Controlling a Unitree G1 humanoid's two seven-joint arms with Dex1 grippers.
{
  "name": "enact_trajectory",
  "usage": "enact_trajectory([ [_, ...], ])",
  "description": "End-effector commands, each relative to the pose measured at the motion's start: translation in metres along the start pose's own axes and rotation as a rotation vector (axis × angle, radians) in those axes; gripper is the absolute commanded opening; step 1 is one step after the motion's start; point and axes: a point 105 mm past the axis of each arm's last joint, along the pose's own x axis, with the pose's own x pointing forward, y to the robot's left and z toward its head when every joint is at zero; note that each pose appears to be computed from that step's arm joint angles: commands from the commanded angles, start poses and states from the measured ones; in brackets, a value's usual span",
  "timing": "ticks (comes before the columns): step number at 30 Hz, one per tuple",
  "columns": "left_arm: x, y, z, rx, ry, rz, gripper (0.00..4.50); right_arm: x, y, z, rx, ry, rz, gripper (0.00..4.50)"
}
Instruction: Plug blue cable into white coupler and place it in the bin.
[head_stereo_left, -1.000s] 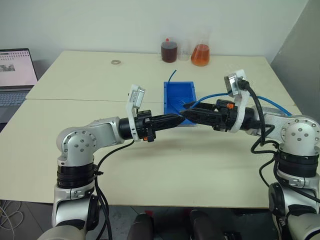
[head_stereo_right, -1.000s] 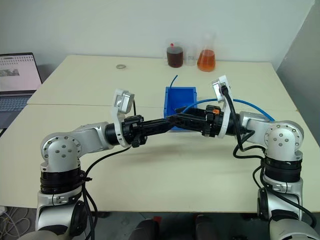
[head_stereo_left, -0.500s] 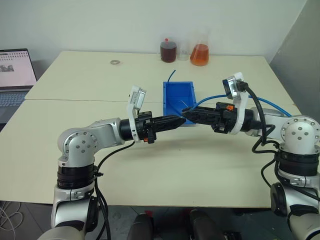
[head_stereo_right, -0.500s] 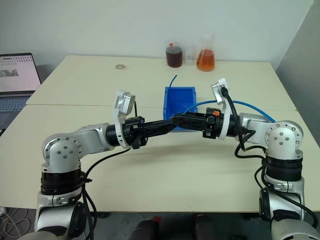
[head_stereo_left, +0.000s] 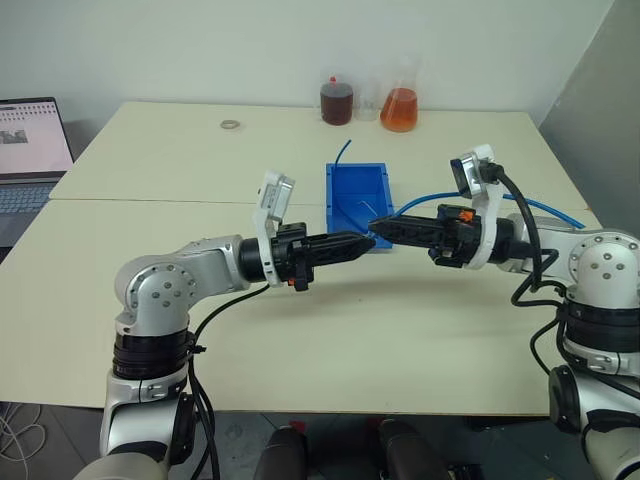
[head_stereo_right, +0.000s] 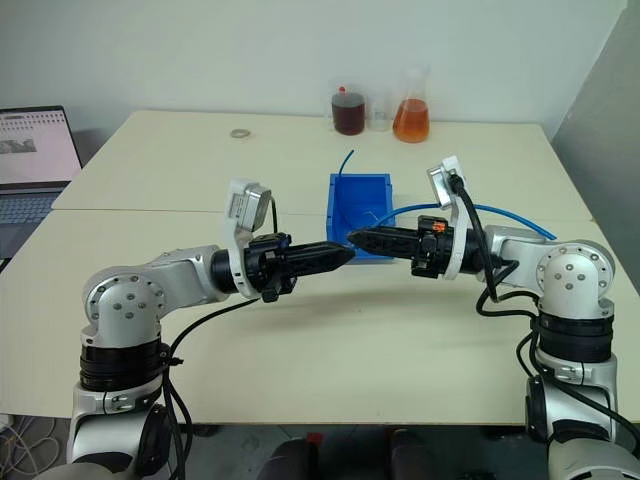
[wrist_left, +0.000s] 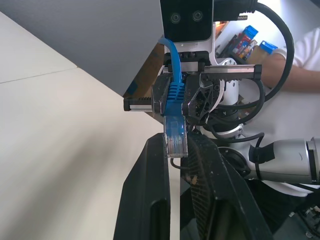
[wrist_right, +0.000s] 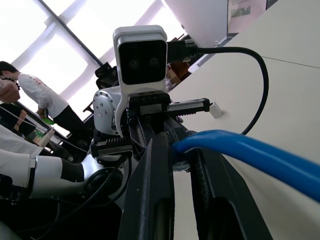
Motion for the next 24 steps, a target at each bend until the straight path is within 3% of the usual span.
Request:
enact_trajectory([
  [1,-0.005,-0.004,0.008,0.043,-0.025,-0.002,1.56,0.005,0.008,0.007,-0.039,-0.015,0.03,0.16],
  [11,-0.024,-0.014,0.002,0.044,0.023,0.008,3.51,0.003,-0.002,0.013,-0.058,-0.031,-0.018,0.16],
  [16,-0.044,0.0,-0.009,0.128,0.085,0.2,4.48,0.0,-0.01,0.019,-0.079,-0.037,-0.046,0.16],
  [19,-0.055,0.016,-0.024,0.19,0.121,0.375,4.49,0.0,-0.012,0.021,-0.083,-0.04,-0.048,0.16],
  [24,-0.086,0.06,-0.039,0.27,0.057,0.835,4.49,0.002,-0.015,0.02,-0.083,-0.036,-0.039,0.16],
])
